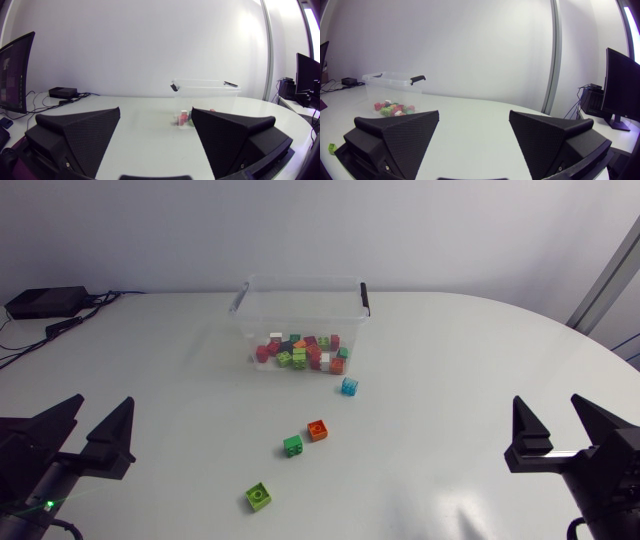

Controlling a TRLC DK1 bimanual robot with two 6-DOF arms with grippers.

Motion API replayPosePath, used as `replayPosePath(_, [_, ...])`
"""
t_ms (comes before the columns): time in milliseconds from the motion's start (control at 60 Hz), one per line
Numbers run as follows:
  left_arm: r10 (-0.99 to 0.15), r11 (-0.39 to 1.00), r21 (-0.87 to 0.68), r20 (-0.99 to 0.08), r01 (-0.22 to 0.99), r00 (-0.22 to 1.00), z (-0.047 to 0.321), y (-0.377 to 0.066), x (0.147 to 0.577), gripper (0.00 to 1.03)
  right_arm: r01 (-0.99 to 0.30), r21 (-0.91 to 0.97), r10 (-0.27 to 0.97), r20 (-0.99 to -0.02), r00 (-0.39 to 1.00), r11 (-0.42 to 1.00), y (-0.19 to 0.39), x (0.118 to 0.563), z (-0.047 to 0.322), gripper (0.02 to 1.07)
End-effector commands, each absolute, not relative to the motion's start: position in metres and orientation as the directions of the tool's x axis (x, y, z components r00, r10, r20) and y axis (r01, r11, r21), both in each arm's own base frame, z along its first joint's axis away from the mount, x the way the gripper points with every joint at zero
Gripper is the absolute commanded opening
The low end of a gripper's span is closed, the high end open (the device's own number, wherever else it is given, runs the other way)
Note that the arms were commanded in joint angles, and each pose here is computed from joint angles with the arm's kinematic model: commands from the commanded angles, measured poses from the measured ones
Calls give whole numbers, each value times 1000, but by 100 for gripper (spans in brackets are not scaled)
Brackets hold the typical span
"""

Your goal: Place the duplo bricks in the container

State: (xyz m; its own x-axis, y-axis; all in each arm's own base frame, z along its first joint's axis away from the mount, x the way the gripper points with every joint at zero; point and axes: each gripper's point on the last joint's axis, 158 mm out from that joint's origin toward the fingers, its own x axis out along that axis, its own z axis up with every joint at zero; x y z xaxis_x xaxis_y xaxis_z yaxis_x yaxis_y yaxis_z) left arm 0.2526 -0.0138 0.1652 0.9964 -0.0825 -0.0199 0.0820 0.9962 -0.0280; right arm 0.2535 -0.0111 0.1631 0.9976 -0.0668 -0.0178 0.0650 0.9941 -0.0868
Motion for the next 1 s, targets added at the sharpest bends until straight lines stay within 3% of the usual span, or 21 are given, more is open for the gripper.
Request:
replayPosePath(0, [-86,996,-29,-29,85,996,158,-15,253,99,56,-71,-59,-37,998,996,-9,254,153,103])
replayPosePath(233, [-72,997,-35,-13,72,997,163,-12,253,99,57,-72,-59,-29,998,996,-9,254,155,103])
replayPosePath(417, [-34,999,-32,19,34,999,192,-3,251,99,33,-71,-33,-5,999,997,-3,253,169,103])
replayPosePath(533, [-45,998,-37,-55,43,998,210,-5,258,99,4,-68,-4,9,1000,998,5,254,188,103])
replayPosePath(700, [-139,990,-41,-125,135,982,227,-30,270,99,-30,-73,23,-86,996,997,14,274,203,103])
replayPosePath(900, [-277,960,-70,-347,270,896,197,-79,291,96,-65,-81,41,-265,963,995,22,310,194,103])
replayPosePath(983, [-260,959,-30,-487,282,834,173,-91,297,96,-70,-61,47,-321,946,996,24,319,184,103])
